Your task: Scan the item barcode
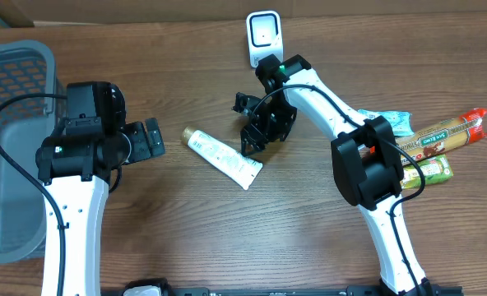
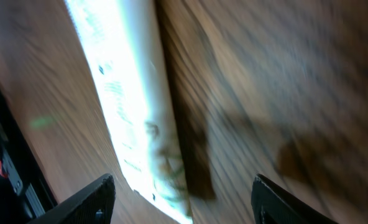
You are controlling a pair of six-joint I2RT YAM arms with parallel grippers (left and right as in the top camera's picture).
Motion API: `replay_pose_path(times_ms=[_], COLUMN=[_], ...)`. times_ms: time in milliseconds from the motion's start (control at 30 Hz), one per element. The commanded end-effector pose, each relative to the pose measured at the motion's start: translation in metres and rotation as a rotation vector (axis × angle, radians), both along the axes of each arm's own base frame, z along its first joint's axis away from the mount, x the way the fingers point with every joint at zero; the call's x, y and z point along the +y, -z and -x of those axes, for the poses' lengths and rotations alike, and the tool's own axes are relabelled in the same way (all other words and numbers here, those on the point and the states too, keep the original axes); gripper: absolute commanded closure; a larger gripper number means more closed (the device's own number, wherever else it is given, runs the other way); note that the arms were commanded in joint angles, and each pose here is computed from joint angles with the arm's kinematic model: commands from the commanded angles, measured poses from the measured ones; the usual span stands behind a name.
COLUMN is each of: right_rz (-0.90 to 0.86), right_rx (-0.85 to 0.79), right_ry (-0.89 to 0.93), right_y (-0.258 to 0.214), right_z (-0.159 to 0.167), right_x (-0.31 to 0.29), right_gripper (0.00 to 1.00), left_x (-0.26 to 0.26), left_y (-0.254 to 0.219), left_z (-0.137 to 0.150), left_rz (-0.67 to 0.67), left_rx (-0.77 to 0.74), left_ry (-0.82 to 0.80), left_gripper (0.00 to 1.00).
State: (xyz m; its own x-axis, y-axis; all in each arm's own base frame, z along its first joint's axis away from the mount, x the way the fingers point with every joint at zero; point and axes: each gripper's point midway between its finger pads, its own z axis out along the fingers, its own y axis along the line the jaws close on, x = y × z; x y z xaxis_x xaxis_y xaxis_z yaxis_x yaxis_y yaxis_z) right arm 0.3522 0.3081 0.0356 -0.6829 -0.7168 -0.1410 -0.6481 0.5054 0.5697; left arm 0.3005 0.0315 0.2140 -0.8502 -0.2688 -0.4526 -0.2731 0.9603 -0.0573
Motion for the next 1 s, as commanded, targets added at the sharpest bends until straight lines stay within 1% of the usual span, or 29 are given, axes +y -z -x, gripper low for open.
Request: replay_pose_path(times_ms=[0, 200, 267, 333, 467, 533, 567, 633, 667, 700, 767, 800, 967], right_rz=[-0.083, -0.081, -0.076, -0.075, -0.060, -0.039, -0.028, -0.019, -0.016, -0.012, -0.005, -0.002, -0.003], right_rx=[-0.014, -0.010, -0.001, -0.003, 0.004, -0.001, 0.001, 0.011, 0.015, 0.022, 0.033, 0.038, 0.040], right_ry=[-0.037, -0.063, -0.074, -0.081, -0.069, -0.061, -0.040, -0.003, 0.017, 0.038, 0.068, 0.080, 0.090], right_y=[-0.012, -0.008, 0.000, 0.009, 0.023, 0.025, 0.026, 0.027, 0.028, 0.028, 0.029, 0.029, 0.027], right_z=[0.006, 0.015, 0.022, 0.025, 0.031, 0.030, 0.028, 0.025, 0.024, 0.022, 0.021, 0.021, 0.019], right_x=[0.018, 0.026, 0.028, 0.029, 0.032, 0.031, 0.031, 0.033, 0.035, 0.036, 0.038, 0.039, 0.039], right_gripper=[0.28, 0.29, 0.28, 0.32, 0.33, 0.38, 0.41, 0.50, 0.60, 0.72, 0.89, 0.96, 0.96], left_x=[0.001, 0.001, 0.001, 0.001, 0.001, 0.001, 0.001, 0.001, 0.001, 0.001, 0.001, 0.001, 0.001], left_y=[-0.001, -0.001, -0.001, -0.001, -0.001, -0.001, -0.001, -0.001, -0.001, -0.001, -0.001, -0.001, -0.001], left_z=[0.001, 0.001, 0.001, 0.001, 0.001, 0.001, 0.001, 0.001, 0.001, 0.001, 0.001, 0.001, 0.001], left_rz=[-0.005, -0.005, -0.005, -0.005, -0.005, -0.006, -0.006, -0.005, -0.005, -0.005, -0.005, -0.005, -0.006], left_rx=[-0.004, -0.004, -0.004, -0.004, -0.004, -0.004, -0.004, -0.004, -0.004, -0.004, -0.004, -0.004, -0.004], left_ry=[0.013, 0.013, 0.013, 0.013, 0.013, 0.013, 0.013, 0.013, 0.013, 0.013, 0.013, 0.013, 0.013], left_gripper=[0.01, 0.00, 0.00, 0.00, 0.01, 0.01, 0.01, 0.00, 0.00, 0.00, 0.01, 0.01, 0.00])
